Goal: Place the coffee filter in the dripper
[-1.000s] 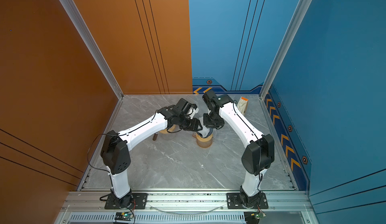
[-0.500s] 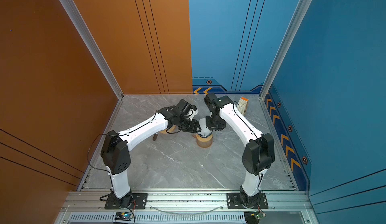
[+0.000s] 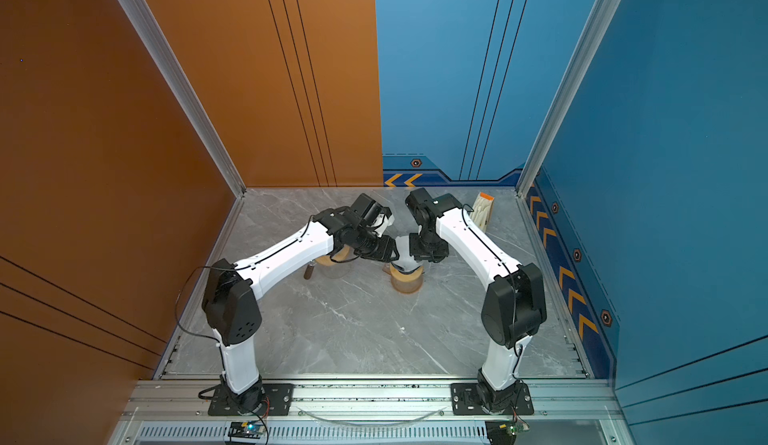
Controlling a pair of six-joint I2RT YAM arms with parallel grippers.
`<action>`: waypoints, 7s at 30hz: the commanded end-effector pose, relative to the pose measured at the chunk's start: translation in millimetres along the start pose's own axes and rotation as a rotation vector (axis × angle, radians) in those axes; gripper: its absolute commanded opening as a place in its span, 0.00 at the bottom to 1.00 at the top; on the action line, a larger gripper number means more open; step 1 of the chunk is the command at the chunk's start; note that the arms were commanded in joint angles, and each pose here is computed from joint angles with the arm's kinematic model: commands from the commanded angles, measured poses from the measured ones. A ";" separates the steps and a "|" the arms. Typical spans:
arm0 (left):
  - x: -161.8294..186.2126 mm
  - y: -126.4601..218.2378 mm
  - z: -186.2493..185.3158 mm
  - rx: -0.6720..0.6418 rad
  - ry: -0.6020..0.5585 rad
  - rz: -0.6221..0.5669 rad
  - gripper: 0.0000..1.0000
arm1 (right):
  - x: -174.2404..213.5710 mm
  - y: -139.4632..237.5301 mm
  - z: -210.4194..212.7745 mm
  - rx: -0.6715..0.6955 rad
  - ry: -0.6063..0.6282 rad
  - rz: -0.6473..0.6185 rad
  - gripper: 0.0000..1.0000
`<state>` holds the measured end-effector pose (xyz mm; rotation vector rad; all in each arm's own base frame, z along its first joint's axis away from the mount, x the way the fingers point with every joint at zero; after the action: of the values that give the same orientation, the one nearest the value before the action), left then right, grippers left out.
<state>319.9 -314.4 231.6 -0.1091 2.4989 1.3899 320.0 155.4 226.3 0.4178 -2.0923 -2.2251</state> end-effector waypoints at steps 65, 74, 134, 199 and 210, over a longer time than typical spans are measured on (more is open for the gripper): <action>-13.7 27.8 -10.1 0.002 -0.038 -0.065 0.76 | -8.3 18.2 -1.7 -0.107 -0.026 -0.132 0.45; -19.4 71.0 -25.4 0.035 -0.078 -0.175 0.85 | -7.4 64.3 -12.4 -0.026 -0.005 -0.296 0.53; 100.1 130.3 289.8 -0.826 0.162 -1.125 0.98 | 61.7 -46.7 -180.7 0.466 -0.273 -1.043 1.00; 49.7 78.3 332.6 -0.705 0.103 -1.083 0.98 | 49.5 -96.2 -166.0 0.484 -0.122 -1.023 1.00; 49.2 77.7 332.9 -0.705 0.103 -1.080 0.98 | 49.3 -96.0 -165.9 0.484 -0.122 -1.024 1.00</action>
<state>321.6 12.8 111.6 -1.4190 1.3797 1.5974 320.8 -10.5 111.6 1.7245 -2.8789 -2.0735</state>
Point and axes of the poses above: each gripper's point midway between its finger pads, its own y axis back along the fingers, its own z axis along the line the jaws close on, x = y × z, the point moved 7 cm from there along y, back along the fingers, and after that the axes turned 13 degrees about y, right-handed, at the moved point
